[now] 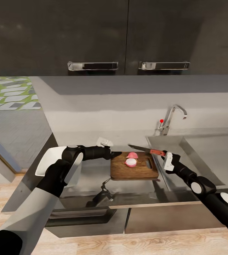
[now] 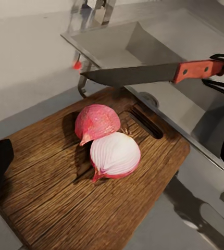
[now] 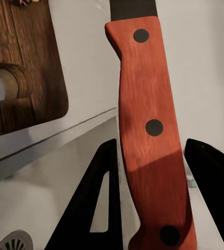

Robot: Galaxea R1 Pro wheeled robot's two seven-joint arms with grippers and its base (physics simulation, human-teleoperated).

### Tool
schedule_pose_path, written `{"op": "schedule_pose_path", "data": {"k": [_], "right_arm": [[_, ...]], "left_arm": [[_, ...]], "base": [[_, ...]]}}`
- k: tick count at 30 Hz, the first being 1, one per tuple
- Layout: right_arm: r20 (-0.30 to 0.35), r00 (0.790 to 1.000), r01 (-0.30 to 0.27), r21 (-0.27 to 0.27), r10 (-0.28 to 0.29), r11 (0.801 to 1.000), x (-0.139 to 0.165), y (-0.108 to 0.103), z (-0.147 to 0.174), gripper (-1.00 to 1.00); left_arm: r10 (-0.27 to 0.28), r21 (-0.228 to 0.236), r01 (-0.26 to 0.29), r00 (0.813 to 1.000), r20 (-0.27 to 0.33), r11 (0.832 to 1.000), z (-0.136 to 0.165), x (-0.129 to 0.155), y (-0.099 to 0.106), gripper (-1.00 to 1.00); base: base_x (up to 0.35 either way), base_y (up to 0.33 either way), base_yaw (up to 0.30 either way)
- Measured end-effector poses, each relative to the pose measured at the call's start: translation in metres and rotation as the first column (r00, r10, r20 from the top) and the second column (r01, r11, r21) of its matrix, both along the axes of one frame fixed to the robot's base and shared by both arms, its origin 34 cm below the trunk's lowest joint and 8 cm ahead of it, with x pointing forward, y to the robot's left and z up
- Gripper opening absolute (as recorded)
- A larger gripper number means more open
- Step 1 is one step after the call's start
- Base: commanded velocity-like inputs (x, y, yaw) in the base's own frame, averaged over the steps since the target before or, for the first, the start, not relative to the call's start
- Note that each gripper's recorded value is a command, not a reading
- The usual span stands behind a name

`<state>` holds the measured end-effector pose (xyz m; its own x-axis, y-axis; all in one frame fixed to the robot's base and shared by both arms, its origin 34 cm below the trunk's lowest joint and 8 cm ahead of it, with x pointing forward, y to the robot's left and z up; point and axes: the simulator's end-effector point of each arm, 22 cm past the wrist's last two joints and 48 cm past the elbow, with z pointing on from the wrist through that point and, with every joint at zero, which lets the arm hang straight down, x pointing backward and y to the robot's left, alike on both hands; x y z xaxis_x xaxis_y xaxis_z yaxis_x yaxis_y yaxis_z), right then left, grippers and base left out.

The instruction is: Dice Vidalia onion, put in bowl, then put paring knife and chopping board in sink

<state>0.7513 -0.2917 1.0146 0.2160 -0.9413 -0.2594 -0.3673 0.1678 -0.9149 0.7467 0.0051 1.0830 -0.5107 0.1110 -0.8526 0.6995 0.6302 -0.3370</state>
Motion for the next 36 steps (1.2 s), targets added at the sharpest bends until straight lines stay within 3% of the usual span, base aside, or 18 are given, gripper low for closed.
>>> {"op": "schedule_pose_path", "data": {"k": [9,36], "right_arm": [[-0.023,0.999,-0.037,-0.017,0.037,0.999,-0.007,0.014,-0.012,-1.0],[-0.027,0.999,-0.041,-0.028,0.041,0.999,-0.009,0.012,-0.014,-1.0]], "left_arm": [[0.0,0.0,0.0,1.0,0.001,1.0,0.0,0.0,0.0,1.0],[0.0,0.0,0.0,1.0,-0.001,1.0,0.0,0.0,0.0,1.0]], "base": [[0.0,0.0,0.0],[-0.035,0.0,0.0]]}}
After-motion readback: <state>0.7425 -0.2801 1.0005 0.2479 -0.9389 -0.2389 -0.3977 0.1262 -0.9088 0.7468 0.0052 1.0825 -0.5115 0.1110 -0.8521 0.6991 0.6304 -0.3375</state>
